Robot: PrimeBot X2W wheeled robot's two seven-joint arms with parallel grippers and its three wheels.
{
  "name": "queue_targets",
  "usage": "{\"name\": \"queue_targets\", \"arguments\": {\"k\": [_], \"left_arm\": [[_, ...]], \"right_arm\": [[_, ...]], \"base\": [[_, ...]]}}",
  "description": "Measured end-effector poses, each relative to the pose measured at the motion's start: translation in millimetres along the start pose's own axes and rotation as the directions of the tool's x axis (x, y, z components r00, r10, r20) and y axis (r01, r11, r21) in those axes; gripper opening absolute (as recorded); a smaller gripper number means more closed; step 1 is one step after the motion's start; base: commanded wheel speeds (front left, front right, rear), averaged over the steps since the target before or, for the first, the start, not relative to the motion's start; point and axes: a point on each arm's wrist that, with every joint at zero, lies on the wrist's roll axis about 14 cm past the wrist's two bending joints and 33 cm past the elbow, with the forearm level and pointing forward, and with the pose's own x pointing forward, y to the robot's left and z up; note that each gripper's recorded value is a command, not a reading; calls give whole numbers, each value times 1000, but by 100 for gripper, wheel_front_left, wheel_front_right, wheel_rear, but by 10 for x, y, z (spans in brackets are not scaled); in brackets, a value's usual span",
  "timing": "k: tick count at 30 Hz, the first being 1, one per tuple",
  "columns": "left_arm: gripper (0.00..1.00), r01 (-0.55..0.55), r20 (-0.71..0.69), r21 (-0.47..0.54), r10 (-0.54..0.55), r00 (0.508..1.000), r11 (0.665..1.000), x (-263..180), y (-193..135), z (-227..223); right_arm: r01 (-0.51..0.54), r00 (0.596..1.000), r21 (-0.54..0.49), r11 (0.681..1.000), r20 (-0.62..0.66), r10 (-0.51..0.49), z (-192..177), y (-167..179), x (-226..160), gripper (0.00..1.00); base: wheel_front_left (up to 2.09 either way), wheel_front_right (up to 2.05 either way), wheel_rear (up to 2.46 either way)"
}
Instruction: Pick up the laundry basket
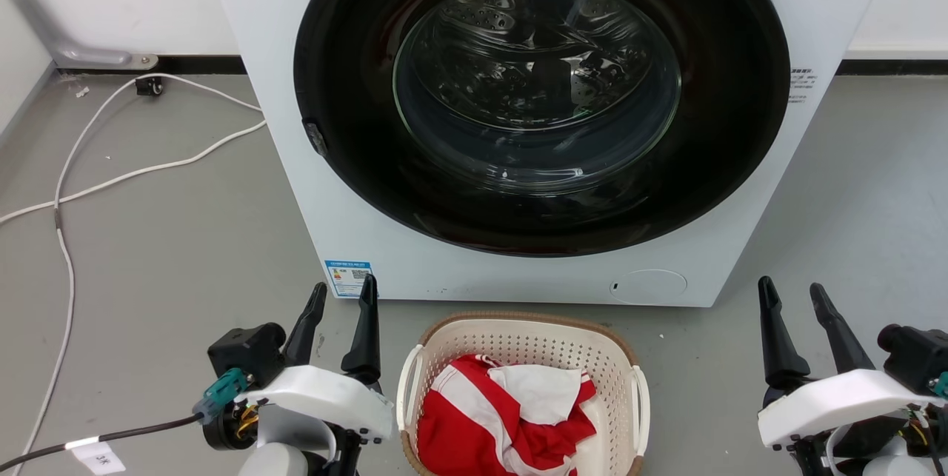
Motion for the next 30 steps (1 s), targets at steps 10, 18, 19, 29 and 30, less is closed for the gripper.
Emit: {"name": "queue_targets", "arguments": {"k": [10, 18, 19, 29, 30], "left_arm": [[100, 21, 4, 109, -21, 1000, 994, 7, -55, -18], [100, 39, 1, 182, -40, 999, 983, 11, -98, -52], [100, 43, 1, 190, -44, 999, 981, 11, -107, -56], [100, 55, -1, 278, -57, 998, 959, 24, -142, -90], [100, 57, 0, 286, -59, 998, 956, 26, -146, -88]], "right_arm": [[-15, 1000, -99, 995, -7, 14, -2, 36, -7, 100], [-21, 1000, -159, 987, -14, 19, -12, 47, -21, 100], [-22, 1000, -167, 986, -14, 20, -9, 48, -20, 100], [-30, 999, -239, 970, -21, 26, -14, 64, -30, 100], [-31, 999, -248, 968, -21, 27, -13, 65, -31, 100]], "base": [[0, 0, 0], [0, 0, 0], [0, 0, 0], [0, 0, 0], [0, 0, 0]]}}
